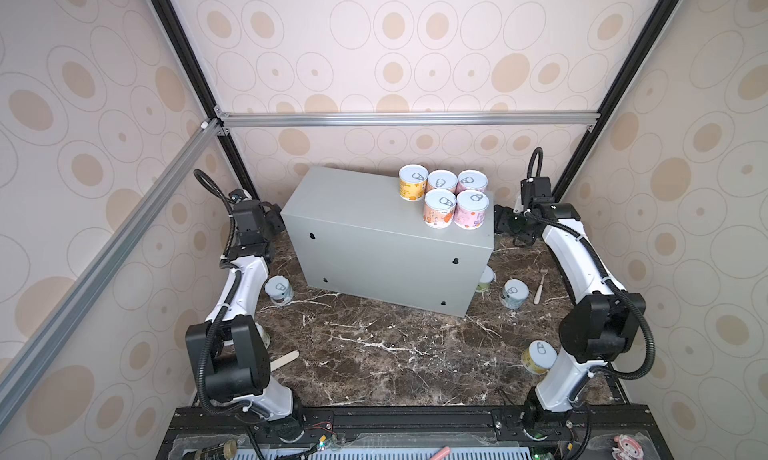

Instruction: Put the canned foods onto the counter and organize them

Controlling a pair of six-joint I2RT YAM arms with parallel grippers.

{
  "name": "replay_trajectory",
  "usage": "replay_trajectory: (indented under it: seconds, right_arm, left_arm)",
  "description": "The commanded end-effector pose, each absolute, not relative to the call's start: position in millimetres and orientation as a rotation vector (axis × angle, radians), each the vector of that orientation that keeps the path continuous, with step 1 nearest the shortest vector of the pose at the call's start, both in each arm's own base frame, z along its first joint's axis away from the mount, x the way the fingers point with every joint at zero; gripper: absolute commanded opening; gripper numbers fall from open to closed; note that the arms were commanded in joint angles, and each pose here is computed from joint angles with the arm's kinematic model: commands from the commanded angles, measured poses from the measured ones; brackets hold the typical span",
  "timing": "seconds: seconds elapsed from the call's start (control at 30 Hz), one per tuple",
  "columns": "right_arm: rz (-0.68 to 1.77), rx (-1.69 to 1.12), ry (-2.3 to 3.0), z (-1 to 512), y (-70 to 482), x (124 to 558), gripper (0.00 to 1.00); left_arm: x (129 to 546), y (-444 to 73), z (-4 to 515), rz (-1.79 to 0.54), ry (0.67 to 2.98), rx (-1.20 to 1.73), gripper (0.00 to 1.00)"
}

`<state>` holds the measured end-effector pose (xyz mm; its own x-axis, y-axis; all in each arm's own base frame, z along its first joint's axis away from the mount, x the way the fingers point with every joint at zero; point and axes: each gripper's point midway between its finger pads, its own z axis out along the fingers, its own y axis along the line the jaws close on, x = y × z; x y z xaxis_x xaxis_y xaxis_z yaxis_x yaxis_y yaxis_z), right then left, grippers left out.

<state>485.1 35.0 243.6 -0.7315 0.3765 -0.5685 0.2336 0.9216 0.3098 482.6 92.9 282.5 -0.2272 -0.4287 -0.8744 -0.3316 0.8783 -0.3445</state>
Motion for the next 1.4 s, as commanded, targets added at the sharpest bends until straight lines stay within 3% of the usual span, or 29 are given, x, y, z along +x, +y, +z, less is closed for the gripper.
replay_trajectory:
  seconds: [0.0, 0.6, 0.9, 1.2, 1.37]
  right_arm:
    - [0.645, 0.174, 2.423, 258, 138, 489, 0.99]
    - [0.692, 0.088, 2.464, 252, 171, 521, 0.99]
    - [0.636, 0.078, 2.477, 254, 169, 520, 0.99]
    - [0.553, 0.153, 2.456, 273, 137, 503, 0.99]
    - [0.511, 0.186, 2.437, 285, 119, 487, 0.98]
  left_arm:
    - [464, -63, 296, -0.538, 1.927, -0.170, 0.82]
    - [427, -84, 297, -0.561, 1.923, -0.128, 0.81]
    - [436, -80, 298, -0.515, 1.938, -0.122, 0.82]
    - [446, -69, 322, -0.472, 1.897, -0.132, 0.88]
    - [442, -60, 337, -0.439, 1.856, -0.156, 0.96]
